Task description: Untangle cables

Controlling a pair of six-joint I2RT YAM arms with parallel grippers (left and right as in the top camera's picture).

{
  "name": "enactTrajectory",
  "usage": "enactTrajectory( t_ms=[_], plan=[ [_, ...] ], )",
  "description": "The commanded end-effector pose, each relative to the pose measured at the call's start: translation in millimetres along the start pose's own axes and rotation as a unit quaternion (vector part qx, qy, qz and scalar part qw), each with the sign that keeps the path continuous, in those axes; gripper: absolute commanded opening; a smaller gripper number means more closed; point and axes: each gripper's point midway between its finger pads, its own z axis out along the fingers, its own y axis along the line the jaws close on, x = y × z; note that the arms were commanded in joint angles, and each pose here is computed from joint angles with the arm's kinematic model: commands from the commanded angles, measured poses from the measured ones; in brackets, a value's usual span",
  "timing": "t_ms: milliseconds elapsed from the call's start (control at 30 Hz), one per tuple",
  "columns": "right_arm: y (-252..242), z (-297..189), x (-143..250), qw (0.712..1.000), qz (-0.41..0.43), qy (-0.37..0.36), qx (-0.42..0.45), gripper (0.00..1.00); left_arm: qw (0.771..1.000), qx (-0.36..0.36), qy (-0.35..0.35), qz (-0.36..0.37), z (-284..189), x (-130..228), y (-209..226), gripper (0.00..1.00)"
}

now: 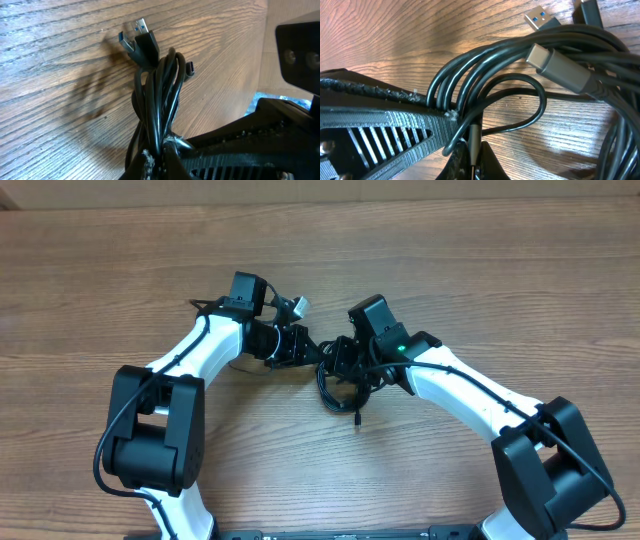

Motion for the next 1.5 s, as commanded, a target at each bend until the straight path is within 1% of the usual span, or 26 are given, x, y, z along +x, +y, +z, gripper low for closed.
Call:
enactTrajectory(
  t_ms=[0,133,333,467,500,567,633,733,800,867,1000,1167,1200,1233,1267,1333,1367,1467],
  plan=[
    [-0.7,-2.7,-17.4,0.999,0.007,-0.032,0.004,0.04,0.998,0.057,0.020,0.020,3.3,10.3,-17.4,0.04],
    [-13.8,3.5,-12.5,0.999,0.013,-0.027,0.023,0.04,0.996,0.084,0.020,0.032,0.1,10.5,-24.8,0.04],
    [-23.3,8.2,-22.3,0.998,0.013,-0.052,0.046,0.04,0.996,0.083,0.013,0.027,-6.3,8.0,-19.0,0.04],
    [-21.1,7.0,-31.3,0.997,0.010,-0.071,0.042,0.05,0.996,0.085,0.007,0.019,-11.6,5.8,-15.4,0.04],
    [-20.4,7.0,-31.6,0.997,0.010,-0.071,0.040,0.09,0.996,0.085,0.006,0.018,-12.9,5.2,-14.5,0.04],
    [-19.9,7.2,-30.6,0.997,0.009,-0.069,0.039,0.23,0.996,0.084,0.003,0.018,-14.7,4.1,-12.6,0.04],
    [-19.7,7.4,-28.6,0.997,-0.001,-0.062,0.037,0.28,0.996,0.083,0.001,0.026,-15.7,3.8,-11.6,0.04],
    [-9.6,4.1,-23.4,0.998,-0.047,-0.032,0.002,0.40,0.996,0.083,0.000,0.036,-16.1,3.5,-11.1,0.04],
    [0.5,-4.6,-24.4,0.997,-0.074,-0.016,-0.035,0.45,0.996,0.083,-0.001,0.039,-16.2,3.4,-11.1,0.04],
    [8.2,-19.0,-29.9,0.994,-0.079,-0.009,-0.072,0.47,0.996,0.083,-0.001,0.039,-16.5,3.2,-10.8,0.04],
    [7.0,-45.4,-41.4,0.991,-0.052,0.000,-0.120,0.46,0.995,0.083,-0.003,0.047,-16.9,3.1,-10.5,0.04],
    [-13.7,-48.9,-34.4,0.995,-0.013,0.028,-0.099,0.44,0.995,0.083,-0.003,0.048,-17.0,2.8,-10.5,0.04],
    [-16.0,-48.6,-32.2,0.995,-0.009,0.032,-0.094,0.39,0.995,0.083,-0.003,0.048,-17.0,2.8,-10.5,0.04],
    [-17.8,-48.3,-29.5,0.995,-0.005,0.037,-0.090,0.31,0.995,0.083,-0.003,0.048,-17.0,2.9,-10.4,0.04],
    [-17.9,-47.5,-26.4,0.995,-0.004,0.042,-0.088,0.22,0.995,0.083,-0.003,0.048,-17.0,2.8,-10.4,0.04],
    [-15.2,-44.8,-18.0,0.995,-0.007,0.054,-0.085,0.08,0.995,0.083,-0.003,0.048,-17.0,2.8,-10.4,0.04],
    [-12.6,-43.3,-13.4,0.995,-0.011,0.060,-0.084,0.06,0.995,0.083,-0.003,0.048,-17.0,2.8,-10.4,0.04],
    [-4.5,-38.8,-1.9,0.994,-0.021,0.072,-0.085,0.06,0.995,0.083,-0.004,0.053,-17.0,2.2,-10.4,0.04]
  ],
)
